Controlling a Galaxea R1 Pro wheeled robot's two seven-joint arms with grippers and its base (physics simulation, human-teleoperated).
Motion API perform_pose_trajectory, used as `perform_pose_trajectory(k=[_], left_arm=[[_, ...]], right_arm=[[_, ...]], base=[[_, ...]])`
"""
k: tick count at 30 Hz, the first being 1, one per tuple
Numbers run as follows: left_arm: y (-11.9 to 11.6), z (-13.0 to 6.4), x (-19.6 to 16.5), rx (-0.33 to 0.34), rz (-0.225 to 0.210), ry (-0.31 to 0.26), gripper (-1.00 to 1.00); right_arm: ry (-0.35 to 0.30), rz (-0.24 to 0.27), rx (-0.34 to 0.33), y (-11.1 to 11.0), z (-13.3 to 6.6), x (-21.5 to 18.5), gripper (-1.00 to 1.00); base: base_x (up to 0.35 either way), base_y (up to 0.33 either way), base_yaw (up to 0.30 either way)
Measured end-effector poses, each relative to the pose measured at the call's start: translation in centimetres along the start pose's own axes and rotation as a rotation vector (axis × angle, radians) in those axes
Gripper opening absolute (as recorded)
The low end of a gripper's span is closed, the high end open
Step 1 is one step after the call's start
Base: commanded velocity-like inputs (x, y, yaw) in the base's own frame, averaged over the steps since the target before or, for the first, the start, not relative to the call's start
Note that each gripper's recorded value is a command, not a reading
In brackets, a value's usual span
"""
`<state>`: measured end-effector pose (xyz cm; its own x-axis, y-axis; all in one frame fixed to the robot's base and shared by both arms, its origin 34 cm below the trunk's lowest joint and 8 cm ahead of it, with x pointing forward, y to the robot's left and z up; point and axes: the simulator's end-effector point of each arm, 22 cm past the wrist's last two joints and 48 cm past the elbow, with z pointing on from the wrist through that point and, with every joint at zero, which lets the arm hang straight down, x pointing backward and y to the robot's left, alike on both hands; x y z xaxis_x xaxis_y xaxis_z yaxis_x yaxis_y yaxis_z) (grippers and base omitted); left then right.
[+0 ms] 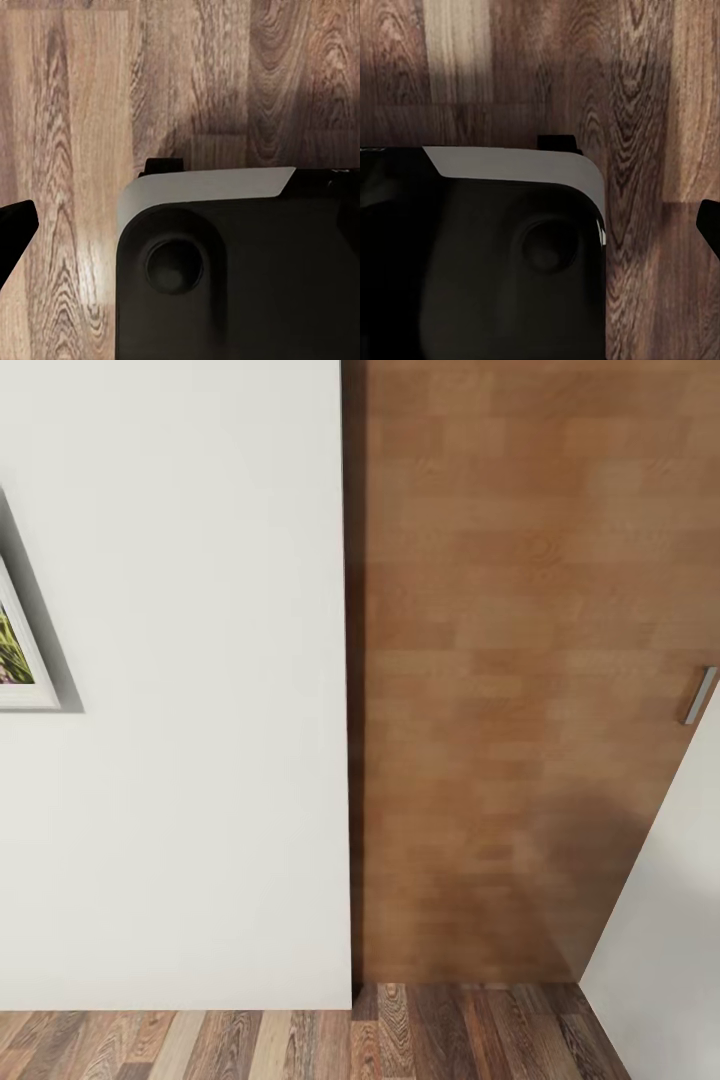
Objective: In the bedroom, move the book from the bed onto either nightstand, and place the two sandals side by side next to the bed.
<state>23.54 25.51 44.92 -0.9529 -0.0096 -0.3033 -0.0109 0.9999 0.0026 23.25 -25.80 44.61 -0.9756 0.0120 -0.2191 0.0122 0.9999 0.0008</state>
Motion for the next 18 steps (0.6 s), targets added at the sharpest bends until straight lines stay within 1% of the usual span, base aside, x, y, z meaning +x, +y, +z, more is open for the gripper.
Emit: perform_pose_trajectory(k=[5,18], left_arm=[[-0.09,0.0,-0.19,0.001,-0.001,-0.009,1.0],[-0.12,-0.01,-0.21,0.001,-0.001,-0.011,1.0]], right_arm=[[0.0,0.001,0.0,-0.01,0.0,-0.01,1.0],[-0.002,0.002,0.0,-0.01,0.0,-0.04,1.0]], base=[[0.0,0.0,0.0],[0.0,0.0,0.01]])
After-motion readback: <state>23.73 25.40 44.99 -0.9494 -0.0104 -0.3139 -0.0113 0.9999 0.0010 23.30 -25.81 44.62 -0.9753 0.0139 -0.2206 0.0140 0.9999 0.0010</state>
